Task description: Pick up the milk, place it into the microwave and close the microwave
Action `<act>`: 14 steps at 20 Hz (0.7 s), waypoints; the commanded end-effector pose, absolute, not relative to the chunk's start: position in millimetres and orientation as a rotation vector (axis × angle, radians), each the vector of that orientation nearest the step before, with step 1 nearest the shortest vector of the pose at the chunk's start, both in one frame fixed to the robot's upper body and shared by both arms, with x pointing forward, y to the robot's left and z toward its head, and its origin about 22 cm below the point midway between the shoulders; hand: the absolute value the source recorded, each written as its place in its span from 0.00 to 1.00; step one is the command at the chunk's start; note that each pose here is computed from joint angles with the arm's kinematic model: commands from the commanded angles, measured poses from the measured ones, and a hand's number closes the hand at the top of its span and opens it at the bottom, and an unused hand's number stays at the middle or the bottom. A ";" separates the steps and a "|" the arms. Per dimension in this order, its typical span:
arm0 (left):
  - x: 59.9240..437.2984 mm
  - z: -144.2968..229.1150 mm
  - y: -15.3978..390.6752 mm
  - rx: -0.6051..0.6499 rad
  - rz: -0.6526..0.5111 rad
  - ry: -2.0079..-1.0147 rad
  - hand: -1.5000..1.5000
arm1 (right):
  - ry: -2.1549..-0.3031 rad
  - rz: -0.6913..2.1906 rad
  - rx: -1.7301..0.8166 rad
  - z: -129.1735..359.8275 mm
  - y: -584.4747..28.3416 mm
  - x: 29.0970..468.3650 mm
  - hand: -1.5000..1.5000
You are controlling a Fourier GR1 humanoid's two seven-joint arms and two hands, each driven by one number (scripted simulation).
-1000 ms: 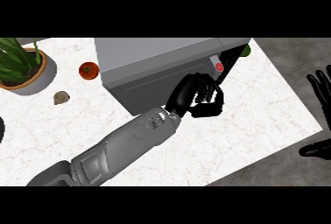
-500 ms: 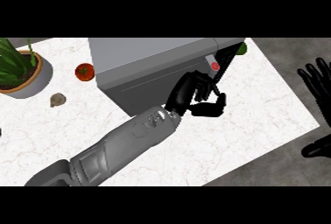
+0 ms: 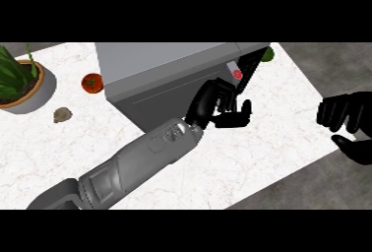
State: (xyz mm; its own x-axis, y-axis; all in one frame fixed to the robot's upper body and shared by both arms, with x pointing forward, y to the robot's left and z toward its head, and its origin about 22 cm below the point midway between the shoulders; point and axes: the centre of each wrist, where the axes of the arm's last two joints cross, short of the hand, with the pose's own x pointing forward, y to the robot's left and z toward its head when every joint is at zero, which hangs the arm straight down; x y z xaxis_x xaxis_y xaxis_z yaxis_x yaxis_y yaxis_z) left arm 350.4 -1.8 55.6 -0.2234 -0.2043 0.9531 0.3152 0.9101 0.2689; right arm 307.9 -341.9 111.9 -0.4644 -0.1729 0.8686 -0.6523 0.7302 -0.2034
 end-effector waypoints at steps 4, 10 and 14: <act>355.4 84.0 -24.1 -0.123 -0.485 -1.813 1.00 | -1.997 0.823 0.835 126.0 -315.8 305.6 1.00; 355.5 83.5 -24.0 -0.095 -0.454 -1.818 1.00 | -1.981 0.873 0.886 133.0 -301.3 299.0 1.00; 353.0 77.3 -22.1 -0.090 -0.440 -1.816 1.00 | -1.981 0.895 0.907 138.6 -294.3 296.2 1.00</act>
State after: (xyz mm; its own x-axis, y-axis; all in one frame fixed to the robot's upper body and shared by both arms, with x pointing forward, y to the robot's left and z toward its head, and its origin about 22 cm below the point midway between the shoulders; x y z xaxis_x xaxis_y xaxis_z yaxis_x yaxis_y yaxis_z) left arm 350.8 7.2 50.6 -0.2142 -0.2007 0.9560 0.2317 0.9403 0.2493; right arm 298.5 -301.3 135.5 -0.4569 -0.2202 0.8618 -0.7752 0.5738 -0.2644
